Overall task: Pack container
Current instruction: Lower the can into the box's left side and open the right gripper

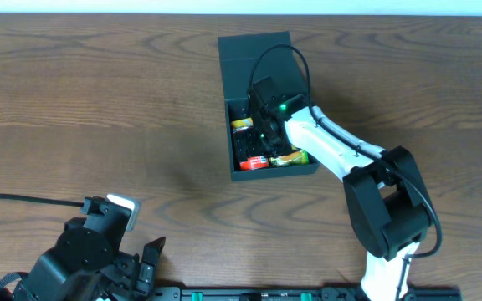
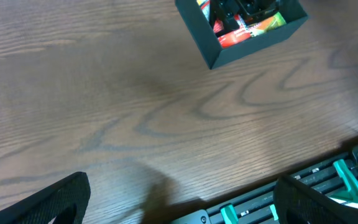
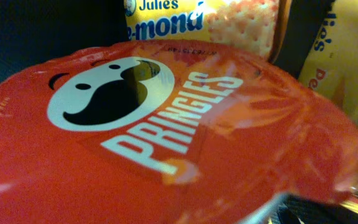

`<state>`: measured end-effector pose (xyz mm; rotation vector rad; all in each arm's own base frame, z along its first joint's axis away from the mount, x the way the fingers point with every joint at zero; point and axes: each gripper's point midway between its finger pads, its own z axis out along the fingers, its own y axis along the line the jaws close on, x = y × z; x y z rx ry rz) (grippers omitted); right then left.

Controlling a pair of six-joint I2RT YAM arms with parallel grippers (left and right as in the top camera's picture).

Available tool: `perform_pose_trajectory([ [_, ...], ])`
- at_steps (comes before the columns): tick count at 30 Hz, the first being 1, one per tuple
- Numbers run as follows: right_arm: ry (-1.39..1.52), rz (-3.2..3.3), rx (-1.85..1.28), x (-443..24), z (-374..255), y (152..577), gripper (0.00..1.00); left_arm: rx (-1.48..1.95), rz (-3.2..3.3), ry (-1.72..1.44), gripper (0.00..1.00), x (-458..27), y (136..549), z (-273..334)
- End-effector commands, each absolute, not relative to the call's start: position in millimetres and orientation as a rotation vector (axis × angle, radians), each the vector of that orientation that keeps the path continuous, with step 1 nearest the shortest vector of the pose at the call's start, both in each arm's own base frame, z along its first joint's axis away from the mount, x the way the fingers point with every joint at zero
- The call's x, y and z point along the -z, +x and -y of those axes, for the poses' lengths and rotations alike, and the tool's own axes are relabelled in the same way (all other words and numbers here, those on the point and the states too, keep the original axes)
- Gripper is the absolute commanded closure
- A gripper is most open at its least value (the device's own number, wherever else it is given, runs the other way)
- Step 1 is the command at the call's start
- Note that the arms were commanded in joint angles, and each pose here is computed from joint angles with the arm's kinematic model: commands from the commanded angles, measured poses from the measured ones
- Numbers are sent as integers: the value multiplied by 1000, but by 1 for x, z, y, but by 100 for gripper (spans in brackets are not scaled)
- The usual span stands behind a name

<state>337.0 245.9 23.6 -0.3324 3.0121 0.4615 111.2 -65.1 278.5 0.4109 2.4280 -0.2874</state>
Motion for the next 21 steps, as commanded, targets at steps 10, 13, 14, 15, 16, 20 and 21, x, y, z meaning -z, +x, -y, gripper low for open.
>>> perform_pose_trajectory([
  [10,-493,-2857,-412,-132,-244,359,3,260,-2426,435,5,-276,111,62],
  [13,-507,-2827,-420,-147,-247,364,6,260,-2427,435,4,-276,111,62],
  [14,-507,-2812,-424,-151,-249,367,13,261,-2427,435,5,-276,111,62],
  [15,-508,-2798,-427,-153,-249,370,25,261,-2427,435,5,-276,111,62],
  [16,-501,-2788,-426,-154,-248,373,37,261,-2427,435,5,-276,111,62],
  [20,-473,-2777,-428,-151,-245,383,57,264,-2428,436,4,-276,111,63],
  [21,-469,-2777,-428,-150,-244,384,59,266,-2429,438,5,-276,110,63],
])
